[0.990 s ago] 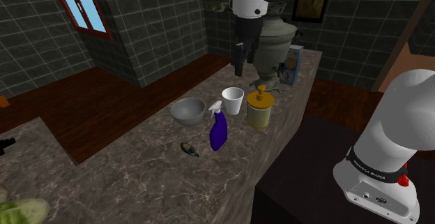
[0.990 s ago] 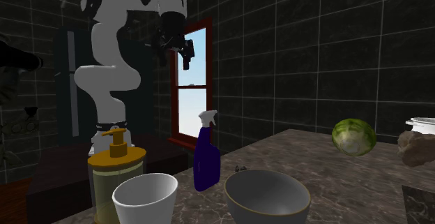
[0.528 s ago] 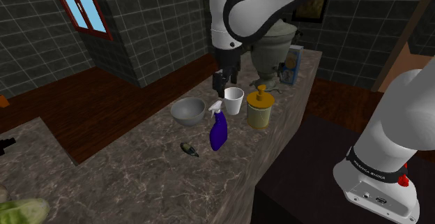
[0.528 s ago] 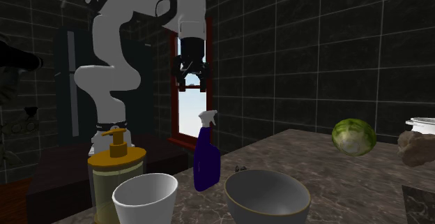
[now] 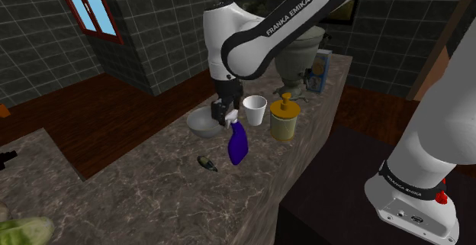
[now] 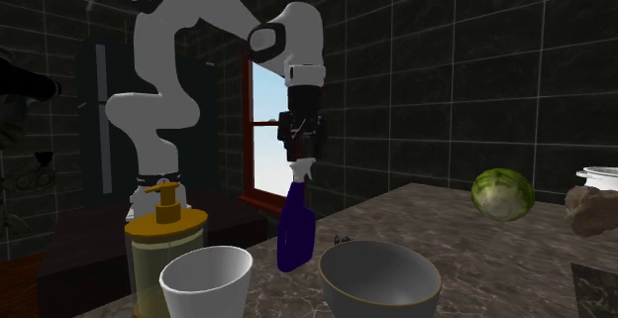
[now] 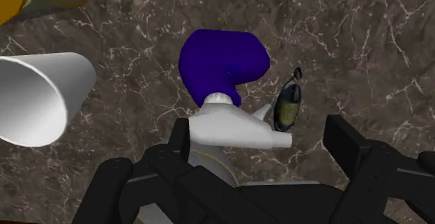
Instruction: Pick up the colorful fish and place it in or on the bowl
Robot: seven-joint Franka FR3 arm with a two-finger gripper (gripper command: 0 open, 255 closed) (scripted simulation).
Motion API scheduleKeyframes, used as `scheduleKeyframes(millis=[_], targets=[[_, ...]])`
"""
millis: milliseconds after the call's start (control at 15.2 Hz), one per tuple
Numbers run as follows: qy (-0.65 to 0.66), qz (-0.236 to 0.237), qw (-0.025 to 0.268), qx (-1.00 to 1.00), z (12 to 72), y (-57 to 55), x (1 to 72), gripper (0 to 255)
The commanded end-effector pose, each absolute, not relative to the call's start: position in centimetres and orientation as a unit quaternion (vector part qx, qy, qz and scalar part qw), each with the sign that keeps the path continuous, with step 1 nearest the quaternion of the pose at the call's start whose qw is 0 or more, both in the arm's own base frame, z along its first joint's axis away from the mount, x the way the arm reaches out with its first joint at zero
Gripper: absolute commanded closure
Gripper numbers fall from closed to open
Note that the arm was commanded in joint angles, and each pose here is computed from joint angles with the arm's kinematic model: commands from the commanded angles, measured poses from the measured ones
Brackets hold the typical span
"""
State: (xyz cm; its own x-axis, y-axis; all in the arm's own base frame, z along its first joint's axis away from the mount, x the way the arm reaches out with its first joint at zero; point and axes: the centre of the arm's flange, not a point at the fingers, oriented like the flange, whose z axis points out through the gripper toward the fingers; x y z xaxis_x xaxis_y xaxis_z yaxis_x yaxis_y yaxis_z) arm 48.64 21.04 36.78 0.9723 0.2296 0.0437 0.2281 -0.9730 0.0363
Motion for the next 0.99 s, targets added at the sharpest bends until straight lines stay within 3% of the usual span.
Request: scheduleKeyframes(millis=[0, 924], targets=[[0.117, 0.001, 0.017, 0.993, 33.2, 22.6, 49.3, 0], [0.122, -0.026, 0.025, 0.992, 18.7, 31.1, 55.9, 0]])
